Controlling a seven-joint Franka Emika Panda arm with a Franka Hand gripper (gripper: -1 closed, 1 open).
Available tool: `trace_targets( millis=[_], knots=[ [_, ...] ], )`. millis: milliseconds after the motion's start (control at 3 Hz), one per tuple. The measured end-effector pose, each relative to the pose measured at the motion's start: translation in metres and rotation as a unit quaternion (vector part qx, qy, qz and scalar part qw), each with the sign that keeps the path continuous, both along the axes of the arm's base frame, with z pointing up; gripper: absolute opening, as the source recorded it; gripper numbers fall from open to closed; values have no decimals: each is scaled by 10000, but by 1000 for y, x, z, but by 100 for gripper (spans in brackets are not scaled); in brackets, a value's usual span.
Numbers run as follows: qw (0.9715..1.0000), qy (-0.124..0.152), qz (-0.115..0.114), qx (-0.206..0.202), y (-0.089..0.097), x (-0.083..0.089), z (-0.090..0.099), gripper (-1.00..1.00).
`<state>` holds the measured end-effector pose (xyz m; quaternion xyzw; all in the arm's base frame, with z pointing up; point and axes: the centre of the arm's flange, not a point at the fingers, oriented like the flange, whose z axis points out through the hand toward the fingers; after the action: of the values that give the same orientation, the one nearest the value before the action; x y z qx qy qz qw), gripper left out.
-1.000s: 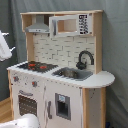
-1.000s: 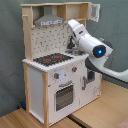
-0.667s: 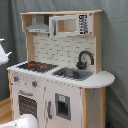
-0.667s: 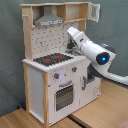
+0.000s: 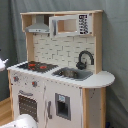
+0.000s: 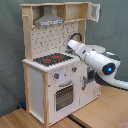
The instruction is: Play with the kitchen
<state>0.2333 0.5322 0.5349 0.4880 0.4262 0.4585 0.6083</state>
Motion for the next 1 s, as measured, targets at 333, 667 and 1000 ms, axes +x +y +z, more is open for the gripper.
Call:
trace_targets(
  millis=[333,667,1000],
  knots=[
    [9987,144,98,-483,-1,-18,-14,100],
    [9944,292,199,-998,-1,-37,-26,100],
    [9876,459,291,-1475,0,-54,-44,100]
  ],
)
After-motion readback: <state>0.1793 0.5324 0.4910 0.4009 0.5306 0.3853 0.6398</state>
